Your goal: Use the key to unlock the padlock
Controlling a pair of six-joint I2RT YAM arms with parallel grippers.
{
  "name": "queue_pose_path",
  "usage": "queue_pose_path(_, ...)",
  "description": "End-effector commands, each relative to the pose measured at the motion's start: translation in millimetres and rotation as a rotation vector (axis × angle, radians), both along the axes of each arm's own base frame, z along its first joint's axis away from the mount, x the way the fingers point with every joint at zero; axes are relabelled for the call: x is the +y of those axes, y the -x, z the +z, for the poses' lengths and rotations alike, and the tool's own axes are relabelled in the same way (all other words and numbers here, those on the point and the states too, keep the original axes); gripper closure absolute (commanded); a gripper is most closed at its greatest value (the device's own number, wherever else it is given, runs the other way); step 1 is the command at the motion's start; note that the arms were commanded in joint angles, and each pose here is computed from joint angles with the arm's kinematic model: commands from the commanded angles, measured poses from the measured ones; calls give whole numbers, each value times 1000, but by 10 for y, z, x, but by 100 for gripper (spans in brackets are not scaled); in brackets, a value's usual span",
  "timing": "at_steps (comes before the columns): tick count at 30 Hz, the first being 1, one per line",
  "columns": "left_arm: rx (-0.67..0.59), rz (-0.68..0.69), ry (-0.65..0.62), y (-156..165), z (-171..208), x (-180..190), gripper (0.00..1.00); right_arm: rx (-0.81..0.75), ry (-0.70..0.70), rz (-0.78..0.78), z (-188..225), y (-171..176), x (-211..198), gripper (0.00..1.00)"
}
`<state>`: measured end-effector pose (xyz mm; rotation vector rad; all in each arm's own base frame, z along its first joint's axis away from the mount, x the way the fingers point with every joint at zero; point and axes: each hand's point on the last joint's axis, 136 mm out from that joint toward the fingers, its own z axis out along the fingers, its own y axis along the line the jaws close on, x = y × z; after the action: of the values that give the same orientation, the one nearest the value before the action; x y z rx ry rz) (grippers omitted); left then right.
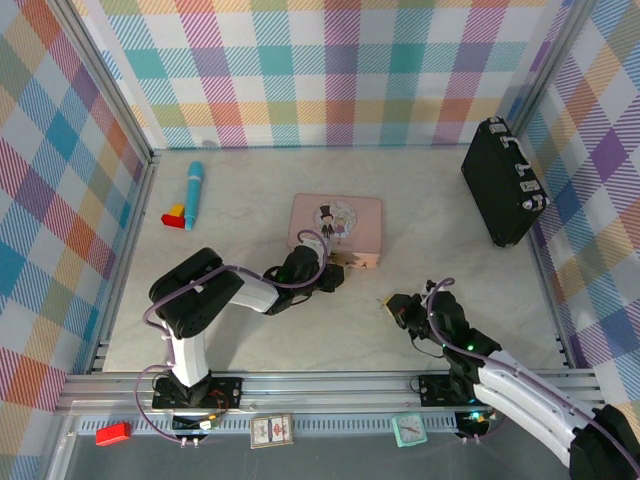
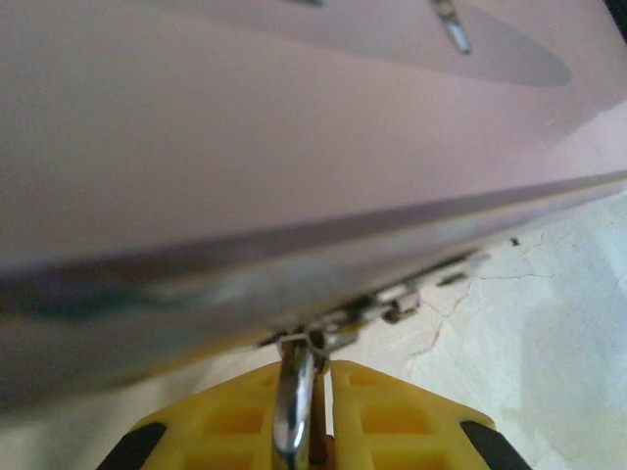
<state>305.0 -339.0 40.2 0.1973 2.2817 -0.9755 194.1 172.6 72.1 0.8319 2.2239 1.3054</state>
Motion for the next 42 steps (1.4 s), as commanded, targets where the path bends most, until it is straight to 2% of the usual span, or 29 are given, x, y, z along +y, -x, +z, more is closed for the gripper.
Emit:
queue_pose_path(1,92,42,66,48,177,-111,100,-72,-123,19,371,-125,177,100)
queue_pose_path(8,243,74,164,39,271,-287,100,-51,-173,5,363,-186,239,100)
queue_pose_path(13,298,103,273,18,421,-368,100,-39,-203,-26,316,-218,226,100)
queue_pose_path(25,282,205,534,-128,762,-345,100,-81,-248,-42,455,-420,345,100)
queue_pose_path(42,319,227,645,-134,813,-342,100,-196,-291,-44,644,-717,501,100)
